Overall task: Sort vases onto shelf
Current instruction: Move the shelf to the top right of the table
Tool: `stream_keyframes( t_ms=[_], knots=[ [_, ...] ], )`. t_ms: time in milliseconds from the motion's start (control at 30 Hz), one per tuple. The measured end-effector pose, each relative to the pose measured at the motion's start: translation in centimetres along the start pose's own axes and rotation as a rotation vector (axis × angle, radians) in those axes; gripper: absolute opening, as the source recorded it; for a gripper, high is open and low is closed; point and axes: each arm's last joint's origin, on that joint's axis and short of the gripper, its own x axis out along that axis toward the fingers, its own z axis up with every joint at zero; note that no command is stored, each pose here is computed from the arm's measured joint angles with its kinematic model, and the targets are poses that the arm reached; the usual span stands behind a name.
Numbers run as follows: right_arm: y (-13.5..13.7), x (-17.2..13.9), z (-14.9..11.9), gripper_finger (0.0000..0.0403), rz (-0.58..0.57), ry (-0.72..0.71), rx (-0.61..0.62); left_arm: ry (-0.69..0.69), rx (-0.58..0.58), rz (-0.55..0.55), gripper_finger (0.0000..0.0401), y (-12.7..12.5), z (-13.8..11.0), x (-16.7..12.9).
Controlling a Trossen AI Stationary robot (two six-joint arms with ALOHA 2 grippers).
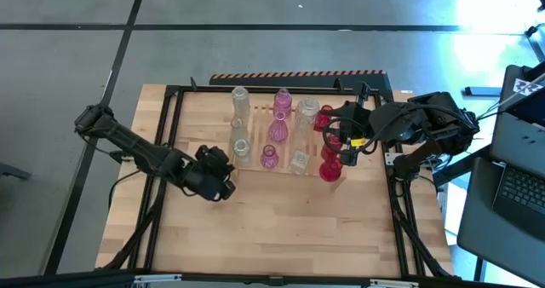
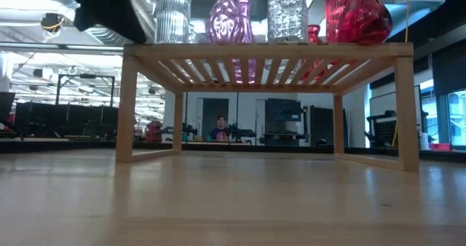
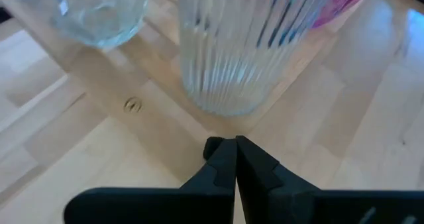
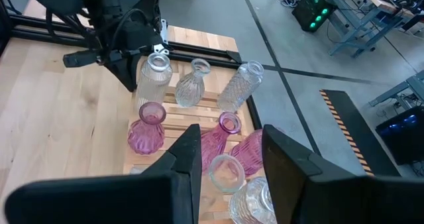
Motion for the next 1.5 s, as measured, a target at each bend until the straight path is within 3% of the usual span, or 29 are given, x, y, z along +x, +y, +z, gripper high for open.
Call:
stream_keyframes(
  t_ms=[367, 833, 1000, 1167, 1500],
  knots=[
    [0.1, 0.0, 0.0, 0.0106, 0.025, 0.000, -0.001, 0.032, 0.012, -0.005, 0.0000, 0.5, 0.9, 0.8],
    [0.1, 0.0, 0.0, 0.0106, 0.027, 0.000, -0.001, 0.128, -0.025, -0.026, 0.0000, -0.1, -1.6, -0.9],
    [0.1, 0.0, 0.0, 0.0106, 0.026, -0.001, -0.001, 0.162, -0.033, 0.026, 0.0000, 0.3, -2.7, -1.6],
    [0.0, 0.0, 0.0, 0.0106, -0.005, -0.001, 0.001, 0.159, -0.036, 0.174, 0.0000, 1.7, -2.7, -1.3],
    [0.0, 0.0, 0.1, 0.0106, 0.011, -0.009, 0.010, 0.110, -0.027, 0.125, 0.0000, 1.6, -1.5, 0.6]
  ],
)
